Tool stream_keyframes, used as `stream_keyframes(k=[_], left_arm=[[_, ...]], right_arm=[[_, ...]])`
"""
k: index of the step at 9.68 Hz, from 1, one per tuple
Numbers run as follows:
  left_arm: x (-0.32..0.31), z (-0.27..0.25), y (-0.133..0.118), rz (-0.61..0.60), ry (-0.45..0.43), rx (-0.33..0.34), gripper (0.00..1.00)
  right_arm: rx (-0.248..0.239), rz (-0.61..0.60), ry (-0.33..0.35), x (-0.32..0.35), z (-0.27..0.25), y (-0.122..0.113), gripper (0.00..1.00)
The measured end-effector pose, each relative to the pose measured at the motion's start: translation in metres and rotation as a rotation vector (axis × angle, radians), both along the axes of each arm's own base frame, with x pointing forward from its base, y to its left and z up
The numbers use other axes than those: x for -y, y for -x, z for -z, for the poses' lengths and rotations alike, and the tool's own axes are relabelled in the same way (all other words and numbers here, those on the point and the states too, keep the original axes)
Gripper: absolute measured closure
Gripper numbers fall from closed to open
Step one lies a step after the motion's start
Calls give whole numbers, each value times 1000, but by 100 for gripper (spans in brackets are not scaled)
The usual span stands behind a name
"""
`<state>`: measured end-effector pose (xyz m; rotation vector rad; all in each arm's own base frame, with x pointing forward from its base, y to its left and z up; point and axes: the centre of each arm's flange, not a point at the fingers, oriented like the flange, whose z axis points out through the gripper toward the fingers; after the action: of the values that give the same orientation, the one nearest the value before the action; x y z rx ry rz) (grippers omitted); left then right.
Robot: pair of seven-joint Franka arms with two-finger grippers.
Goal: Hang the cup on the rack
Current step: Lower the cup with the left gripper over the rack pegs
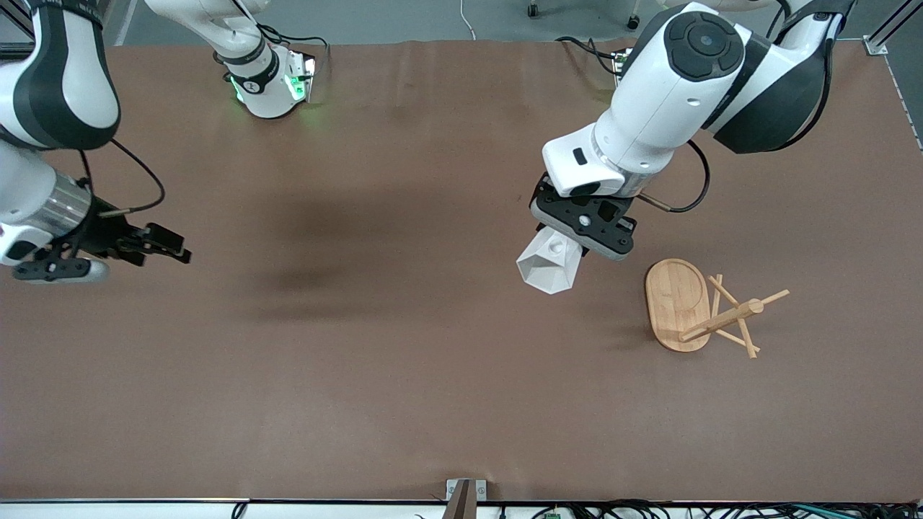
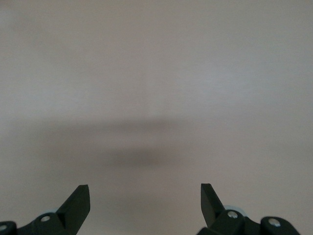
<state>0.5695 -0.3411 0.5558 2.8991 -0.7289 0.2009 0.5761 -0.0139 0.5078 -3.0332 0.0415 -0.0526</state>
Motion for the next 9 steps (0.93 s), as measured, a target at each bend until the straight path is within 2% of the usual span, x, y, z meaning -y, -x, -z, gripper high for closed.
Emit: stream_keyframes(k=[2,3,5,6,7,9], left_arm=[[-31,-4,-15,-88,-20,4,25],[-56,-7,-22,-143,-18,-11,25],[-99,3,-22,-220,-9,-66,25],[-114,14,-13,-226,-32,-80,25],[-125,28,-3,-209,-50,-83,25],[-143,58,13,-149,-73,-82,25]], right_arm=[[-39,16,116,17,-78,19,0],[-34,54,135,26,-118,29,0],[-20,119,123,49,-161,49,0],[-34,149,104,63,-169,61,0],[-51,166,90,72,-171,68,0],[-40,169,88,73,-177,68,0]])
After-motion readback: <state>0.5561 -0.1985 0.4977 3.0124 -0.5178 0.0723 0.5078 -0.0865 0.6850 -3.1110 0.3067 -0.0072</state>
